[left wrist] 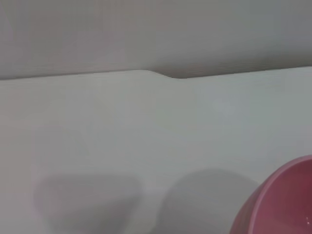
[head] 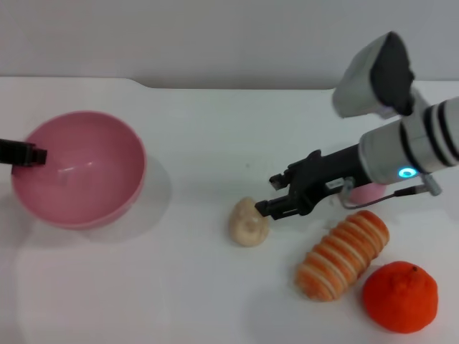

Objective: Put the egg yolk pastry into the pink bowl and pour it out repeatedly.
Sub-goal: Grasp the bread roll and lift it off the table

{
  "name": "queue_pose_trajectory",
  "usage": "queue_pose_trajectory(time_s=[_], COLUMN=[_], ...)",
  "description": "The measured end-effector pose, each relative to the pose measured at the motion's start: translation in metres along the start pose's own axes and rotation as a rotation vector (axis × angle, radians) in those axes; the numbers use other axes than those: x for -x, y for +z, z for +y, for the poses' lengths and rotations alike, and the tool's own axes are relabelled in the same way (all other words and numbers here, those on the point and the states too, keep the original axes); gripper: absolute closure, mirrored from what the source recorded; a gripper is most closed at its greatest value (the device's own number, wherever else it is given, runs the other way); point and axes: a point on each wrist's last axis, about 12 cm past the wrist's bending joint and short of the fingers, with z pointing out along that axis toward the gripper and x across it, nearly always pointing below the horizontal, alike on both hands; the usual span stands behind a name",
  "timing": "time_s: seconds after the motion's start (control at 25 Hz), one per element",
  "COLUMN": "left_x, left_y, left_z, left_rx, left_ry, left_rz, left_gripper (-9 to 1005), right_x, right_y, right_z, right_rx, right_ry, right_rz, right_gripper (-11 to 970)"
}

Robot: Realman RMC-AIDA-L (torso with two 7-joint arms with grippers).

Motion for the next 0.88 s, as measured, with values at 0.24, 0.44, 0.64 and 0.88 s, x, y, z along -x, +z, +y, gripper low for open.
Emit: queue_pose_trajectory(time_s=[0.24,0.44,0.64,0.88], left_x=[-0.004,-0.001,0.002,0.003], left_y=[-0.007,-0.002,0.001,0.002], left_z=[-0.005,-0.012,-0.018,-0.020], left_rx=[0.005,-0.009,-0.018,-0.022], left_ry=[0.012,0.041,0.063,0.069], left_rz=[0.006,0.018,0.027,0.027], left_gripper=[998,998,998,998], right_x=[-0.004,-0.007,-0.014,-0.017], right_y=[0.028,0.051,0.061,0.057], right_z=[0.006,0.015,0.016,0.012], right_rx=[-0.027,-0.026,-0.045,-0.048], right_ry=[0.033,0.055,0.072,0.103], right_rz=[0.000,-0.013,0.016,0.014], right_gripper=[359,366,398,437])
